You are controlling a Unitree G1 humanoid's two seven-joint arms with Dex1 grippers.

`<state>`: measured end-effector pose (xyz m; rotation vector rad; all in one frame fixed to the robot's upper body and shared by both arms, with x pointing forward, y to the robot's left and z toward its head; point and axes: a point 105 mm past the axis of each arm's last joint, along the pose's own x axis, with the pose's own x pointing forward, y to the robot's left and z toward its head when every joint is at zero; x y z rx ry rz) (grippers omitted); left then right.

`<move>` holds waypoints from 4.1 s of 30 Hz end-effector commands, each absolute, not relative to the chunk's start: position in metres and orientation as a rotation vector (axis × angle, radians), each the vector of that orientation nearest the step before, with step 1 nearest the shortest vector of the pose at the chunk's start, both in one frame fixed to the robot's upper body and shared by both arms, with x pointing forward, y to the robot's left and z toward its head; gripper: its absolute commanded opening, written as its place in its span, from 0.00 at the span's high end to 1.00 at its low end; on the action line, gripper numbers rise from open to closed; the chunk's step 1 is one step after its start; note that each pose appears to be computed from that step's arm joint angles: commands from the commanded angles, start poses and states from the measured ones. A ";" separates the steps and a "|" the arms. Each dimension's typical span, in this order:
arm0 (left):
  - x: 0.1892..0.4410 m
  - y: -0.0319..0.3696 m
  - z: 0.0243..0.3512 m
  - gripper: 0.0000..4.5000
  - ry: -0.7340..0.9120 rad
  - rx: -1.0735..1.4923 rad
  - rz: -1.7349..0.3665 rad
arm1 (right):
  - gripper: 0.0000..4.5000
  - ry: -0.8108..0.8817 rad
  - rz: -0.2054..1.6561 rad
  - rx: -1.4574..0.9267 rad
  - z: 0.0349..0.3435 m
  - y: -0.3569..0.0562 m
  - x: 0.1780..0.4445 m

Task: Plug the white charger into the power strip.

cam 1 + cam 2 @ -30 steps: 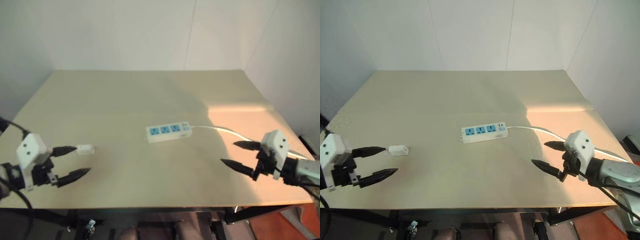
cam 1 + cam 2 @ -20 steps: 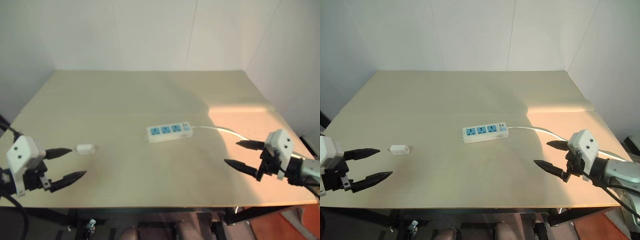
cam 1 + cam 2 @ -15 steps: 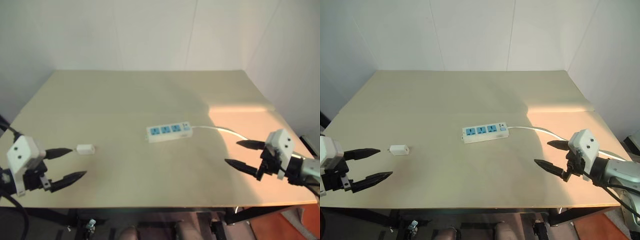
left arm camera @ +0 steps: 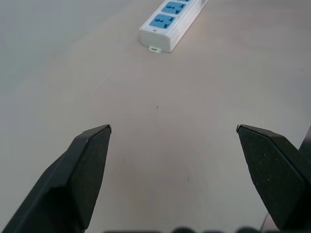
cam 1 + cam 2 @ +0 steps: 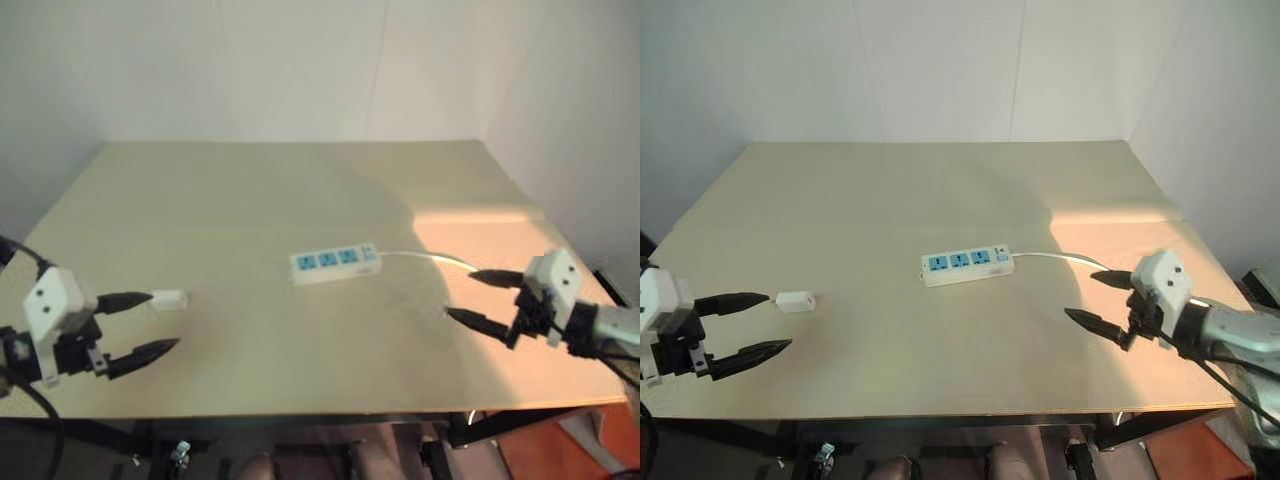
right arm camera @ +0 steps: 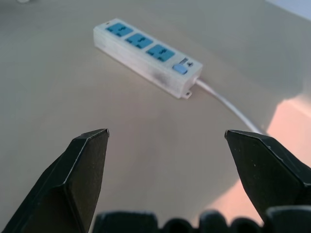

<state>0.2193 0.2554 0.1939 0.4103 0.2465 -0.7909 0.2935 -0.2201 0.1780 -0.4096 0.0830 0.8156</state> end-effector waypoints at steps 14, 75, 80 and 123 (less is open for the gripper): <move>0.235 0.232 0.201 0.00 0.158 0.435 -0.905 | 0.01 0.098 0.722 -0.548 0.148 -0.193 0.419; 0.250 0.205 0.197 0.00 0.096 0.429 -1.060 | 0.62 0.167 0.718 -0.250 0.130 -0.159 0.437; 0.250 0.205 0.198 0.00 0.095 0.434 -1.062 | 0.62 0.208 0.647 -0.321 0.115 -0.152 0.444; 0.275 0.186 0.200 0.00 0.074 0.488 -1.316 | 0.01 0.060 0.945 -0.278 0.131 -0.155 0.328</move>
